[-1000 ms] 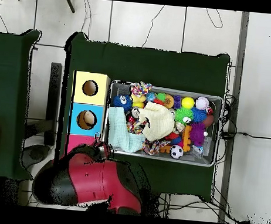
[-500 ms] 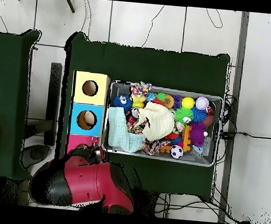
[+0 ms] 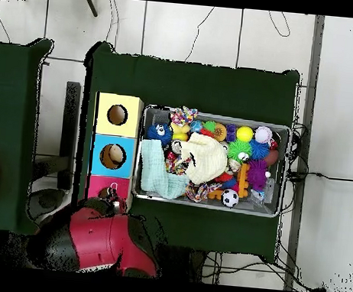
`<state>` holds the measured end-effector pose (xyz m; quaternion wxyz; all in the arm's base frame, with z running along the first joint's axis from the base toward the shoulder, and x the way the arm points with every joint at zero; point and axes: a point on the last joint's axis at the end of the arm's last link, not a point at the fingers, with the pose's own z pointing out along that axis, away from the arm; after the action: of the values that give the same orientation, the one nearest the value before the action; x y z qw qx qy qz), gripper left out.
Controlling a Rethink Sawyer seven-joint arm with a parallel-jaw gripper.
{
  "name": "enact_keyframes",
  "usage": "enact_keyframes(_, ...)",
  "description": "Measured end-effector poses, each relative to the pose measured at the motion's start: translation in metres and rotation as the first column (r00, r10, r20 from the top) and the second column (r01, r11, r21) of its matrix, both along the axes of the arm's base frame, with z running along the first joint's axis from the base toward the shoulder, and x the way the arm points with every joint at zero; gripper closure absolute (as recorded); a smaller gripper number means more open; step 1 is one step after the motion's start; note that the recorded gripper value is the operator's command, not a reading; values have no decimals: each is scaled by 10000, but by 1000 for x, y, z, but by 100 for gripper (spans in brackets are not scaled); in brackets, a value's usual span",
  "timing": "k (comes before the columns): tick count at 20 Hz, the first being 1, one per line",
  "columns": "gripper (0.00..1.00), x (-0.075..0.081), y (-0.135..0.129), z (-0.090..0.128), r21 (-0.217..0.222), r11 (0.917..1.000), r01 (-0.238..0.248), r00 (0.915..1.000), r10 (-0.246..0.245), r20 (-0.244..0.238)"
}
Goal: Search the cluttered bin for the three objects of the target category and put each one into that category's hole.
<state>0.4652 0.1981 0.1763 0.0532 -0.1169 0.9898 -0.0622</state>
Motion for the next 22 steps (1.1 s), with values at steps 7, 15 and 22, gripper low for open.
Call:
enact_keyframes(7,100,-1,17,-1,277,9990,342,9993,-345,113)
enact_keyframes(15,100,7,31,2,632,9973,372,9963,-419,751)
enact_keyframes(22,100,12,35,5,741,9970,229,9908,-326,1317)
